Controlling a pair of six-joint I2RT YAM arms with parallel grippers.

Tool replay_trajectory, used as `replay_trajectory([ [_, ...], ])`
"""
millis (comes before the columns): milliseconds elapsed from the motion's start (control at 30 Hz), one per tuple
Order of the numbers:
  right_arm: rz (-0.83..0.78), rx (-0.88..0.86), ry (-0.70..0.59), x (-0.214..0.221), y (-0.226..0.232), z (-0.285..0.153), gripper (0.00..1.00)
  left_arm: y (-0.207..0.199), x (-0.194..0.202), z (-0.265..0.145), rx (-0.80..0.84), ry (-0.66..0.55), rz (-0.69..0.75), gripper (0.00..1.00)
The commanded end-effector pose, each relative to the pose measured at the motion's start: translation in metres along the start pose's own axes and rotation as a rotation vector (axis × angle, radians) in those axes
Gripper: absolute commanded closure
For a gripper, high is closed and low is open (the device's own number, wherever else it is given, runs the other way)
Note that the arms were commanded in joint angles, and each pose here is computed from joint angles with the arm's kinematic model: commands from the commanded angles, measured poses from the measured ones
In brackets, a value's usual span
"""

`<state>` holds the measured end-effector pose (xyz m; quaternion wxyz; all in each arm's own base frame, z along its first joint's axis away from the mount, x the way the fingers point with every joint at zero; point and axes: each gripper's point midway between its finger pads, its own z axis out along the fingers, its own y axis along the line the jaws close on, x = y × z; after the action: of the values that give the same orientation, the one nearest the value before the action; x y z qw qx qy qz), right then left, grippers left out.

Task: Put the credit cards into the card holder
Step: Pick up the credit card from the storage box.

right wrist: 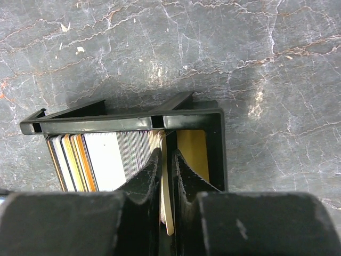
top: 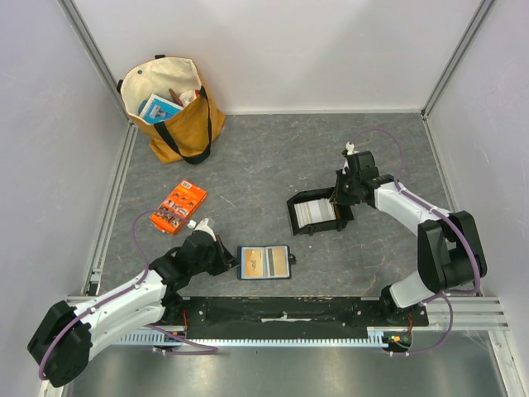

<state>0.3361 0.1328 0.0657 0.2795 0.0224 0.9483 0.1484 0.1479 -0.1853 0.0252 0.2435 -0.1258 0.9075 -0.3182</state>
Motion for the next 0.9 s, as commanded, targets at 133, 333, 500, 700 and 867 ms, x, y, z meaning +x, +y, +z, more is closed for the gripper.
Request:
replay_trajectory([
  [133, -0.018, 0.033, -0.030, -0.010, -0.004, -0.017, 0.87, -0.014, -0.007, -0.001, 0.050, -0.020, 0.012, 0.98],
  [333, -0.048, 0.106, -0.017, -0.013, -0.016, -0.021, 0.86, -0.013, -0.006, 0.000, 0.053, -0.022, 0.009, 0.98],
  [500, -0.036, 0.087, -0.003, -0.010, -0.012, -0.020, 0.88, -0.015, -0.006, -0.001, 0.057, -0.022, 0.012, 0.98],
  [700, -0.025, 0.078, -0.018, -0.013, -0.009, -0.022, 0.88, -0.014, -0.006, -0.001, 0.059, -0.022, 0.011, 0.98],
  [867, -0.075, 0.196, 0.020, -0.006, -0.029, -0.022, 0.87, -0.015, -0.006, -0.001, 0.060, -0.023, 0.014, 0.98],
])
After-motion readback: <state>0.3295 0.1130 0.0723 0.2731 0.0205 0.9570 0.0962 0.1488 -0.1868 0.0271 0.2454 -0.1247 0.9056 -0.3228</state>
